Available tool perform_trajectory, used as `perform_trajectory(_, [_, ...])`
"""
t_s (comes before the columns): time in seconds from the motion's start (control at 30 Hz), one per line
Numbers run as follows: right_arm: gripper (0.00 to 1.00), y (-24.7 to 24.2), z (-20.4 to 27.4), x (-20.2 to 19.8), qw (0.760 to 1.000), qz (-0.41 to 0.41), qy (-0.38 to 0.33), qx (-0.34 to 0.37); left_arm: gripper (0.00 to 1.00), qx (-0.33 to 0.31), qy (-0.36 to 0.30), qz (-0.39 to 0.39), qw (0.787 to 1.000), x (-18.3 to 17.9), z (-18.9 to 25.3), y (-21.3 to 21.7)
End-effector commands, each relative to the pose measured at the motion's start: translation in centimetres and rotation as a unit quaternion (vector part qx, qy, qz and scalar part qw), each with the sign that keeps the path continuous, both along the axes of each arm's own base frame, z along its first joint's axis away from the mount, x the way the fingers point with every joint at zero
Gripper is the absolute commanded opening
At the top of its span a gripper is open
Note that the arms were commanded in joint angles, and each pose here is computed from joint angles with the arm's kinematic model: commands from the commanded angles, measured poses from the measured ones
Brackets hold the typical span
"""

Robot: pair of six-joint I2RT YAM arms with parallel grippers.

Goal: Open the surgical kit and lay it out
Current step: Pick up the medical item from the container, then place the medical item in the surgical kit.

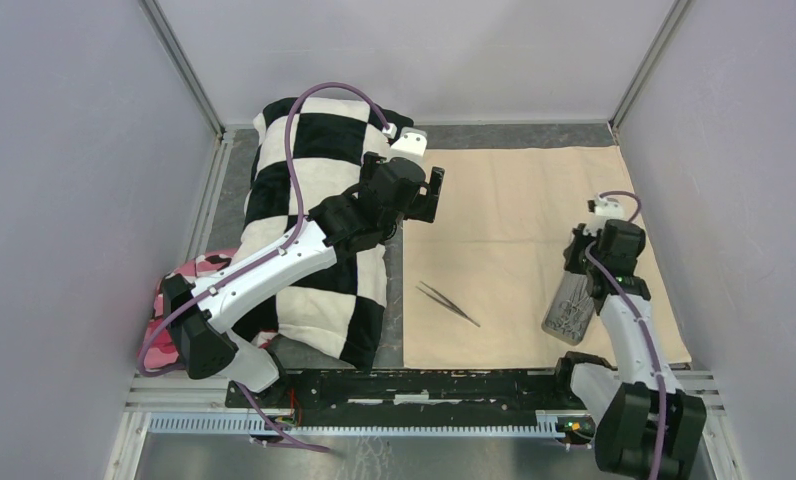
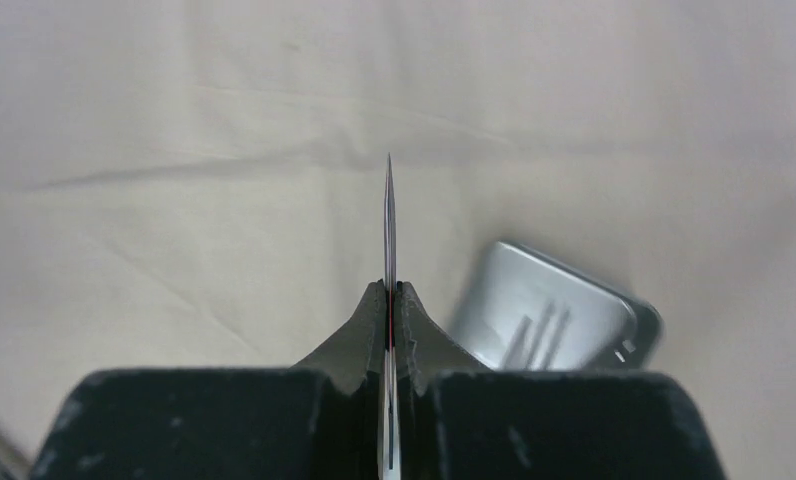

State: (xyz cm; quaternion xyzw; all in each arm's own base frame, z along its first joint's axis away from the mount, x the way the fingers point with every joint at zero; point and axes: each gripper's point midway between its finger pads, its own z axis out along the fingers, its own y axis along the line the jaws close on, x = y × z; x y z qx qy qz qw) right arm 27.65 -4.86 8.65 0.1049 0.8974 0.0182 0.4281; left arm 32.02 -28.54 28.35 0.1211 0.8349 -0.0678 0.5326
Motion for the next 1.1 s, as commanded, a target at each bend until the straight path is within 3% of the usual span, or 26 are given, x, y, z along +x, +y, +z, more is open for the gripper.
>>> perform_trajectory(0.0, [0.00, 6.0, 5.0, 3.8, 0.982, 0.155, -0.103, -0.028, 1.00, -0.037, -0.021, -0.003, 0.999, 0.0, 2.3, -0.5])
perform_trajectory(0.17, [0.01, 13.5, 4.0, 4.4, 0.949, 0.311, -0.058, -0.010, 1.00, -0.035, -0.023, -0.001, 0.999, 0.0, 2.5, -0.4])
perform_trajectory(0.27, [0.03, 18.2, 3.0, 3.4, 0.917, 0.398, -0.036, 0.018, 1.00, -0.033, -0.024, 0.003, 0.999, 0.1, 2.5, -0.3])
perform_trajectory(0.5, [0.07, 24.5, -1.7, -0.3, 0.860, 0.506, 0.062, 0.000, 1.00, -0.029, -0.025, 0.009, 0.999, 0.2, 2.4, -0.1])
perform_trajectory(0.8, [0.12, 26.6, -4.0, -4.3, 0.840, 0.533, 0.097, -0.025, 1.00, -0.023, -0.028, 0.027, 0.999, 0.6, 2.1, 0.4])
perform_trajectory(1.07, [0.14, 25.8, -5.4, -5.8, 0.848, 0.514, 0.118, -0.050, 1.00, -0.024, -0.025, 0.024, 0.999, 0.6, 2.0, 0.2])
